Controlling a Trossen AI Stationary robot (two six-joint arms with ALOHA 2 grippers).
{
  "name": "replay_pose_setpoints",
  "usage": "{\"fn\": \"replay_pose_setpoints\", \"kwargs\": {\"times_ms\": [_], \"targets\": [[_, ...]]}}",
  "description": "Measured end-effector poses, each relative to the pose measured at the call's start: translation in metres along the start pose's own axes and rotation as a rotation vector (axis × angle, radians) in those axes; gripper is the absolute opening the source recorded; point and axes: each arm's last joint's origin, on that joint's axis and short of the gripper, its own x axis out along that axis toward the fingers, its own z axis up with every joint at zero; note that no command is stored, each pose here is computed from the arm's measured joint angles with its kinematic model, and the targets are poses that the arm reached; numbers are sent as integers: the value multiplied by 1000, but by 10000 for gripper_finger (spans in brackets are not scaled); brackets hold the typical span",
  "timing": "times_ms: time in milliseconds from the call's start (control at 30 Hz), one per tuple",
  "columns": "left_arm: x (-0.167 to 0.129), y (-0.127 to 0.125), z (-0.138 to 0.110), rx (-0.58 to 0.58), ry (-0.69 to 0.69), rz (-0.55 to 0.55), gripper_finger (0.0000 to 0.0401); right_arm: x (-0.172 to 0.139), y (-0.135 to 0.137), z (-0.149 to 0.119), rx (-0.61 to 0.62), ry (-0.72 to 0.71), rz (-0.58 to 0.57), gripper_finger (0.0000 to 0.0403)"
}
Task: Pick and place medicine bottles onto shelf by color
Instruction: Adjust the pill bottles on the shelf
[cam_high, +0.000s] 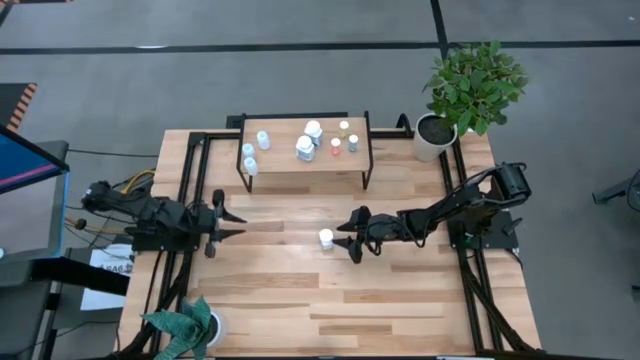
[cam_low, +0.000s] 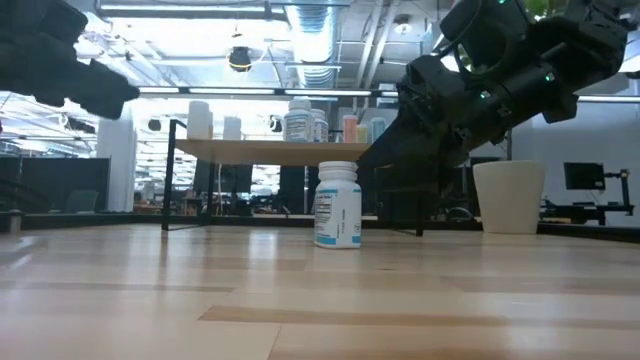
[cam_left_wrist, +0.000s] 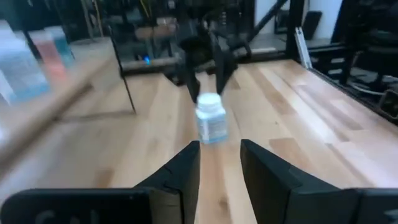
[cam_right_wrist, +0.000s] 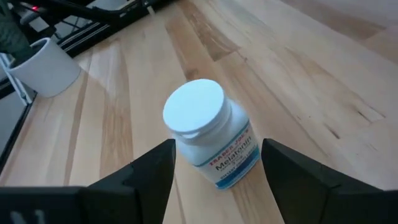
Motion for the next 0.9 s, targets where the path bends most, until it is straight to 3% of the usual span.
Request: {"fn": "replay_pose_setpoints", "kwargs": {"times_ms": [100, 233, 533, 733, 900], "targets": [[2, -2, -3, -64, 41, -50, 105, 0, 1, 1, -7, -1, 1, 265], [2, -4, -2, -65, 32, -119, 94, -2, 3, 6, -83, -23, 14, 265], [3, -2, -3, -70, 37, -51, 65, -26, 25, 24, -165, 46, 24, 265], [3, -2, -3, -75, 39, -43, 64, -44, 60, 60, -286, 24, 32, 265], [3, -2, -3, -76, 39, -43, 64, -48, 80, 103, -427, -105, -103, 265]]}}
